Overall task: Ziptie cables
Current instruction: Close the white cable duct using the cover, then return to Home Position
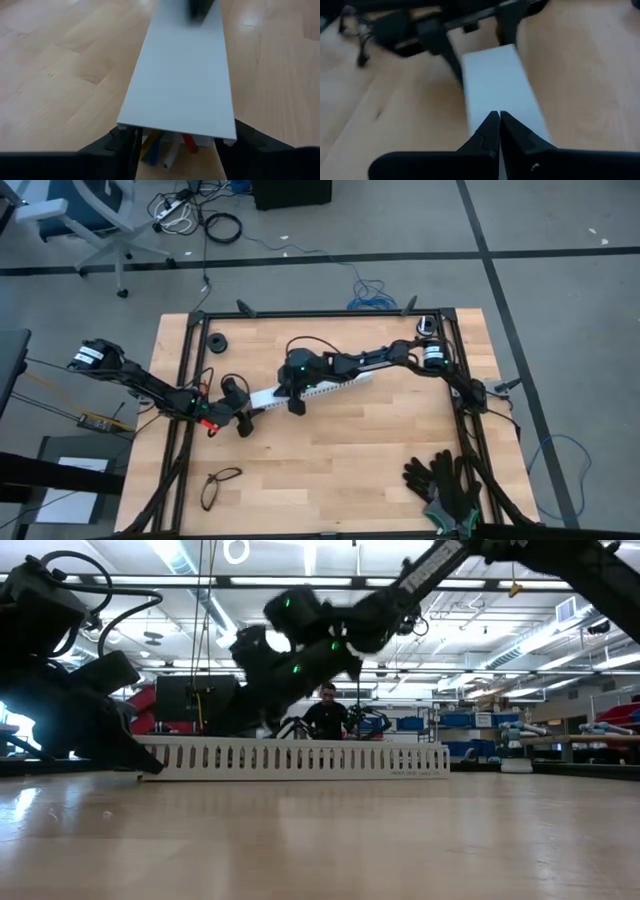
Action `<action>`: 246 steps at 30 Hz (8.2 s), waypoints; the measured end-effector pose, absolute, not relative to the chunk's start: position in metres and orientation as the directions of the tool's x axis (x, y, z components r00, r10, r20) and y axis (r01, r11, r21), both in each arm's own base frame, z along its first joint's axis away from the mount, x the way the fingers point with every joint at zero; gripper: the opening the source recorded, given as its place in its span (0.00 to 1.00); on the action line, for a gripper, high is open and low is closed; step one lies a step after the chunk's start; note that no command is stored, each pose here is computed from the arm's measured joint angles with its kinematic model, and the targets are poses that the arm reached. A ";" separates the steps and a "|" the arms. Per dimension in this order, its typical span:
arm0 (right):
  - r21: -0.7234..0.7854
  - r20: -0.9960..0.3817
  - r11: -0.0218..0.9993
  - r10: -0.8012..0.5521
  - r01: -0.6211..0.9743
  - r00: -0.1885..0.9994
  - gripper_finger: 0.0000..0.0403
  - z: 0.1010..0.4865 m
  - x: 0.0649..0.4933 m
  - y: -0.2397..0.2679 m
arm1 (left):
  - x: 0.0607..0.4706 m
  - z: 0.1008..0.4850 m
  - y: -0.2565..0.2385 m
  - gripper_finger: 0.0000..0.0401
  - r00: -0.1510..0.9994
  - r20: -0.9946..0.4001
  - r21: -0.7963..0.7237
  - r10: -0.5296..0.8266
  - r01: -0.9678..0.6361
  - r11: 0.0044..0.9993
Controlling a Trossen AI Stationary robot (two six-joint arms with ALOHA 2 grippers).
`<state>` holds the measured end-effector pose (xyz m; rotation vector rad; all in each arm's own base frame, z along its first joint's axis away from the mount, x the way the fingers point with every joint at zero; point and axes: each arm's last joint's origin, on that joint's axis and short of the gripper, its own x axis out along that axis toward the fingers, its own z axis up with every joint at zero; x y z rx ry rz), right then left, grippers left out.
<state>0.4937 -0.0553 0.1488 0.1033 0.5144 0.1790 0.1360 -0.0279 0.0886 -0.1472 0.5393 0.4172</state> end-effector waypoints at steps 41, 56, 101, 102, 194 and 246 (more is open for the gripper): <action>0.057 -0.535 0.992 0.129 -0.117 0.835 0.00 0.190 0.461 -0.048 | 0.158 0.128 -0.035 0.70 0.813 -0.471 0.066 0.342 -0.354 0.933; -0.032 -0.559 0.990 -0.134 0.140 0.818 0.00 0.185 0.409 -0.070 | 0.121 0.165 -0.031 0.60 0.828 -0.456 -0.082 0.325 -0.403 0.912; -0.141 -0.792 0.574 -0.554 0.806 0.256 0.00 0.185 0.228 -0.079 | 0.140 0.168 -0.055 0.00 0.458 -0.855 -0.224 0.243 -0.749 0.624; -0.150 -0.805 0.556 -0.549 0.817 0.226 0.00 0.184 0.225 -0.079 | 0.141 0.168 -0.053 0.00 0.456 -0.855 -0.218 0.248 -0.749 0.625; 0.164 -0.701 0.629 -0.467 0.760 0.538 0.00 0.135 0.212 -0.057 | 0.192 0.156 0.003 0.00 0.477 -0.852 -0.182 0.216 -0.657 0.732; 0.277 -0.290 0.901 -0.253 0.334 0.923 0.00 0.139 0.140 -0.025 | 0.125 0.191 -0.016 0.00 0.713 -0.441 0.015 0.545 -0.601 0.799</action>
